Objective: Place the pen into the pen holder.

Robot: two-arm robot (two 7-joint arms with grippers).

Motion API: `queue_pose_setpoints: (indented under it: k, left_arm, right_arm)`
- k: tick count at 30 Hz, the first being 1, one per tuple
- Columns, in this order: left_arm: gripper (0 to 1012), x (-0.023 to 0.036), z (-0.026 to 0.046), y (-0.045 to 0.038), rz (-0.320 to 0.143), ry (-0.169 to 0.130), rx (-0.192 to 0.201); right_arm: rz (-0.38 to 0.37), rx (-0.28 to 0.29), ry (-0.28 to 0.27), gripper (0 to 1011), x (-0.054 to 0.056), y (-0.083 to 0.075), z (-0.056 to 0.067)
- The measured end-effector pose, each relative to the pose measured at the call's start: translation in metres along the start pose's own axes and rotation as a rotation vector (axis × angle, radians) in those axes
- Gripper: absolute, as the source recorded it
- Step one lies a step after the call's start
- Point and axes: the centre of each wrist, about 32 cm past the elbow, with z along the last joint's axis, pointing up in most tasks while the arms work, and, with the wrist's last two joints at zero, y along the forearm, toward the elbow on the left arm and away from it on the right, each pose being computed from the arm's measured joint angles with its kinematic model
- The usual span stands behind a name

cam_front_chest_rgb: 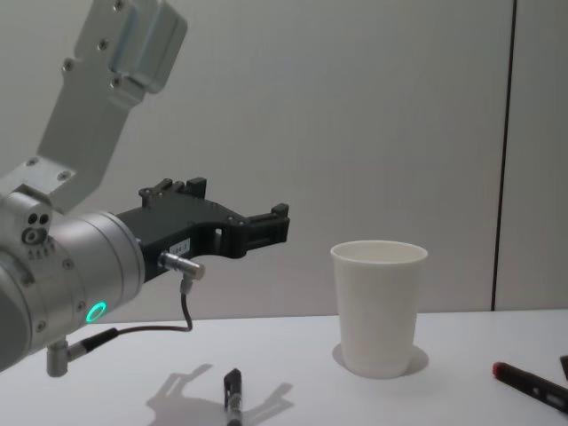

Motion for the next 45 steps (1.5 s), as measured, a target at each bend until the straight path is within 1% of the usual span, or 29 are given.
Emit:
queue_pose_setpoints:
  k: [9,16,21,31,34,36,37,39,41,45]
  left_arm:
    - [1001,0.0,0.0,0.0,0.0,0.0,0.0]
    - [1001,0.0,0.0,0.0,0.0,0.0,0.0]
    - [1001,0.0,0.0,0.0,0.0,0.0,0.0]
    - [1001,0.0,0.0,0.0,0.0,0.0,0.0]
    - [1001,0.0,0.0,0.0,0.0,0.0,0.0]
    - [1001,0.0,0.0,0.0,0.0,0.0,0.0]
    - [1001,0.0,0.0,0.0,0.0,0.0,0.0]
    - [1001,0.0,0.0,0.0,0.0,0.0,0.0]
    - [1001,0.0,0.0,0.0,0.0,0.0,0.0]
    - [1001,0.0,0.0,0.0,0.0,0.0,0.0]
  right_arm:
    - [0.032,-0.038,0.0,1001,-0.003,0.01,-0.004]
    - [0.055,-0.055,-0.001,1001,-0.005,0.015,-0.008]
    - [0.068,-0.059,-0.001,1001,-0.007,0.018,-0.012]
    - [0.079,-0.059,0.0,999,-0.008,0.021,-0.014]
    - [0.085,-0.06,0.0,929,-0.008,0.021,-0.015]
    - [0.087,-0.061,0.0,907,-0.009,0.022,-0.015]
    - [0.089,-0.061,0.0,850,-0.009,0.022,-0.016]
    - [0.091,-0.062,0.0,817,-0.009,0.022,-0.016]
    - [0.093,-0.063,0.0,747,-0.009,0.022,-0.016]
    - [0.094,-0.063,0.0,669,-0.009,0.023,-0.016]
